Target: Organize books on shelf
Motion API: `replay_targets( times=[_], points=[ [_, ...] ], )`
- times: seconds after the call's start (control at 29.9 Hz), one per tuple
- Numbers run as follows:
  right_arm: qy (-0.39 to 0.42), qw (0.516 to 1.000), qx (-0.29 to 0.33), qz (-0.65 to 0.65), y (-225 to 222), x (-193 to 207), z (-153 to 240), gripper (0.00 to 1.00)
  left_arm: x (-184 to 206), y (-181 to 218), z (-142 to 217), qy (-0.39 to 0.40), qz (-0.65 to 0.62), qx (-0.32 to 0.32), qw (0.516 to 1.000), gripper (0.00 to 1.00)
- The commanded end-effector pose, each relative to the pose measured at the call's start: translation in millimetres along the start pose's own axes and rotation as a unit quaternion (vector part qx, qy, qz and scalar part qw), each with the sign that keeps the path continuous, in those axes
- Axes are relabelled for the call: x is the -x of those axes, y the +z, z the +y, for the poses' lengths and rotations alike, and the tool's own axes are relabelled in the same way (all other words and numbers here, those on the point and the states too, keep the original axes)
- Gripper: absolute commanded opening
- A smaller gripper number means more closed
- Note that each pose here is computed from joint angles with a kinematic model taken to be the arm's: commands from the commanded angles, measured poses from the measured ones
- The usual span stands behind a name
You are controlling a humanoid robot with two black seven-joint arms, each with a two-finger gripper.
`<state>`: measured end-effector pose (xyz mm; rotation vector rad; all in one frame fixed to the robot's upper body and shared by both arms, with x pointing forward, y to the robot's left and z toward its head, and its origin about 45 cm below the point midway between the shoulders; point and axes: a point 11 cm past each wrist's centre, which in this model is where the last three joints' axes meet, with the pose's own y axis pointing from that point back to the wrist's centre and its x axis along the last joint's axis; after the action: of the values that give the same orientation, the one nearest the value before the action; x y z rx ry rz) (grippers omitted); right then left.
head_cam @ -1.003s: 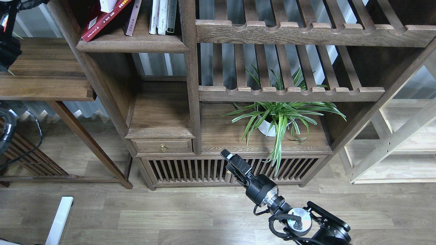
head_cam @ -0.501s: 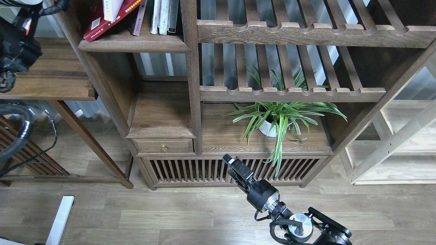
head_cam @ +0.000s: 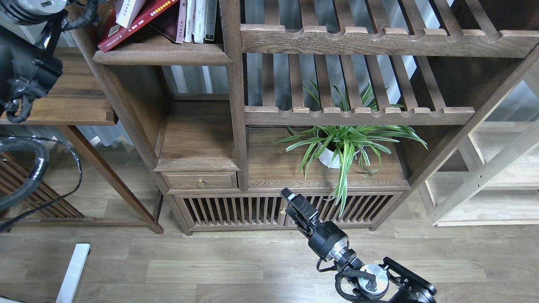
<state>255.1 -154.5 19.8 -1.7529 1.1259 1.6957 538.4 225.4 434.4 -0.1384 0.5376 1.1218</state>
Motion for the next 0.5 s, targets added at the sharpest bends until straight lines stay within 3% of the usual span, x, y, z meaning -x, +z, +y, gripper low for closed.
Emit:
replay_targets(
  times=[0.0, 0.27, 0.47],
  points=[
    [-0.01, 1.0, -0.011, -0.002, -7, 6, -3, 1.0, -5, -4, 8, -0.018, 0.023, 0.004, 1.0, 0.72],
    [-0.039, 0.999, 0.004, -0.004, 1, 24, -8, 1.0, -20, -14, 40, -0.055, 0.055, 0.019, 0.997, 0.86],
    [-0.061, 0.998, 0.007, -0.008, 5, 38, -12, 1.0, -20, -12, 57, -0.091, 0.085, 0.048, 0.991, 0.88]
  ],
)
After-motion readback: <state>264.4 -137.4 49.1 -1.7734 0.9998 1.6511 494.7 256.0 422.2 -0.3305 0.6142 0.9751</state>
